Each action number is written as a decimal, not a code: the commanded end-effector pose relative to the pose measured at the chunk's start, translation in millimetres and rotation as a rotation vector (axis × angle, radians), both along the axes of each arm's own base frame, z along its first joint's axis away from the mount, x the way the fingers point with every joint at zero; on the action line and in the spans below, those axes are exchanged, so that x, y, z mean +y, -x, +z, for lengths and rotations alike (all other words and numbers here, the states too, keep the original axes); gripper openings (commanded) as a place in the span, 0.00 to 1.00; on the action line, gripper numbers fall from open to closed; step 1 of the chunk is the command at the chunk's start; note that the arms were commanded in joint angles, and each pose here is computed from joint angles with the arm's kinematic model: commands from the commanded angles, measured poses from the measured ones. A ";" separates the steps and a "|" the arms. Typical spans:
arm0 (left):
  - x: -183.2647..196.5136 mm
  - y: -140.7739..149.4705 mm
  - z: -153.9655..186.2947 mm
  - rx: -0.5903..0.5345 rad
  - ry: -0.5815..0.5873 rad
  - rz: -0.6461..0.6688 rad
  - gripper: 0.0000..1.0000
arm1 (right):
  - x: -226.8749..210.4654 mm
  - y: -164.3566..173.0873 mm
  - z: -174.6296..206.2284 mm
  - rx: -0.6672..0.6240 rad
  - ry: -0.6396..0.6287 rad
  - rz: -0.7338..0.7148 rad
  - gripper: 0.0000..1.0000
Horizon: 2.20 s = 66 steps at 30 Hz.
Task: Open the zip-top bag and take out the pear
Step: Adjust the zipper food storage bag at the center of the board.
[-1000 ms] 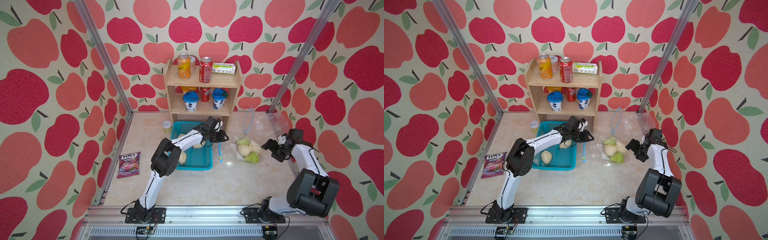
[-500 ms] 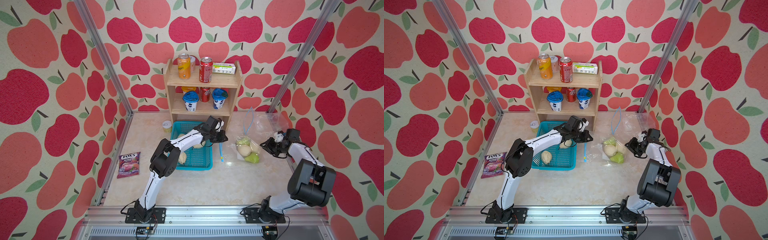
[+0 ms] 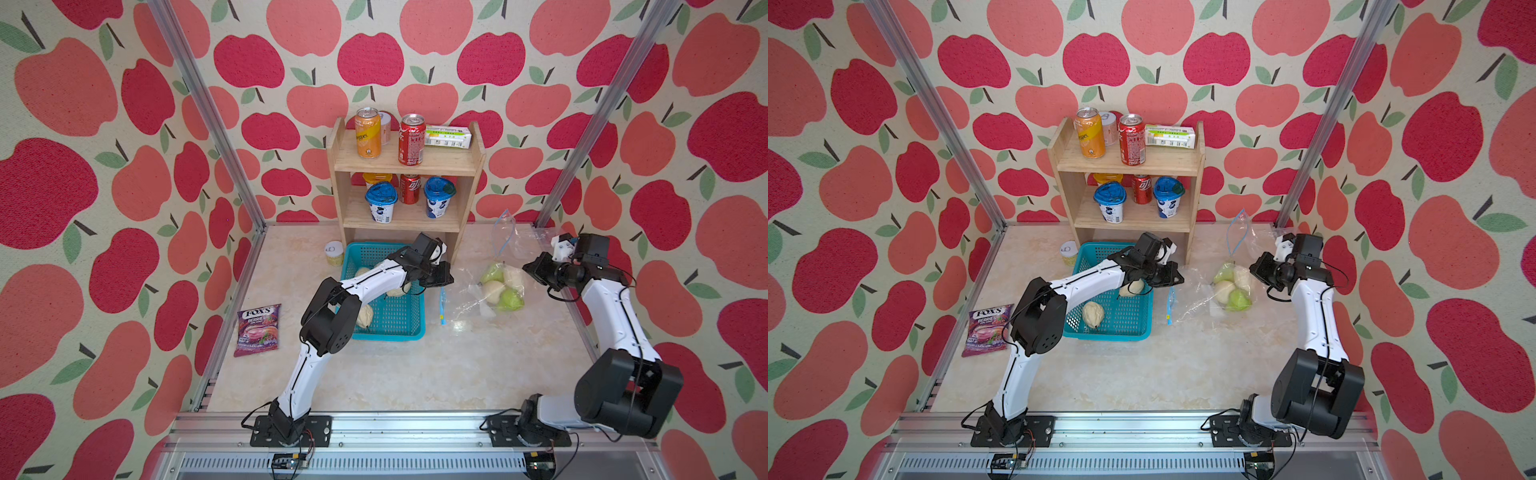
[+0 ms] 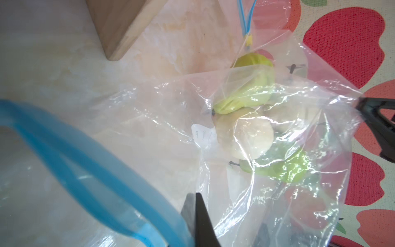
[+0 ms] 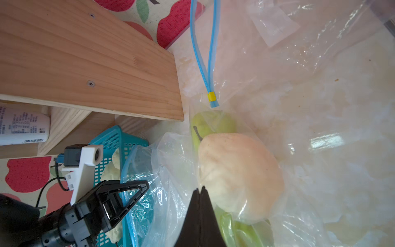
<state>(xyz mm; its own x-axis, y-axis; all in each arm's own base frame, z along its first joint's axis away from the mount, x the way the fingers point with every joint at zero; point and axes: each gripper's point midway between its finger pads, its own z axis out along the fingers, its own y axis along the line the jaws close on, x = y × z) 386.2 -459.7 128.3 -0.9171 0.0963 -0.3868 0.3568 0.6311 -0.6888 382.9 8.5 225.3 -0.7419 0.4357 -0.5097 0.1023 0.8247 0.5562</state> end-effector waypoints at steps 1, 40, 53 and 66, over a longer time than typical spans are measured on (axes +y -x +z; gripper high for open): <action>0.5 -1.1 -2.1 0.001 -0.019 0.005 0.16 | 14.1 2.6 30.4 -0.051 0.105 0.054 0.00; -5.1 -3.0 -21.6 0.062 -0.070 0.006 0.23 | 78.2 -3.4 119.0 -0.200 0.242 0.254 0.00; -4.7 -5.3 -19.3 0.073 -0.001 0.012 0.08 | 71.9 4.0 91.7 -0.107 0.266 0.254 0.00; -4.9 -6.2 -13.3 0.044 -0.007 -0.007 0.00 | -6.6 18.1 -27.5 0.189 0.314 0.004 0.12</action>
<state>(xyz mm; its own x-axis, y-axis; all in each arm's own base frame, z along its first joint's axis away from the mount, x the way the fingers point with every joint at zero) 388.1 -473.2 110.3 -0.9413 0.0966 -0.3236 0.3110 0.6214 -0.7191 365.3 25.6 202.5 -0.8636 0.2192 -0.4540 0.0840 0.9505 0.2991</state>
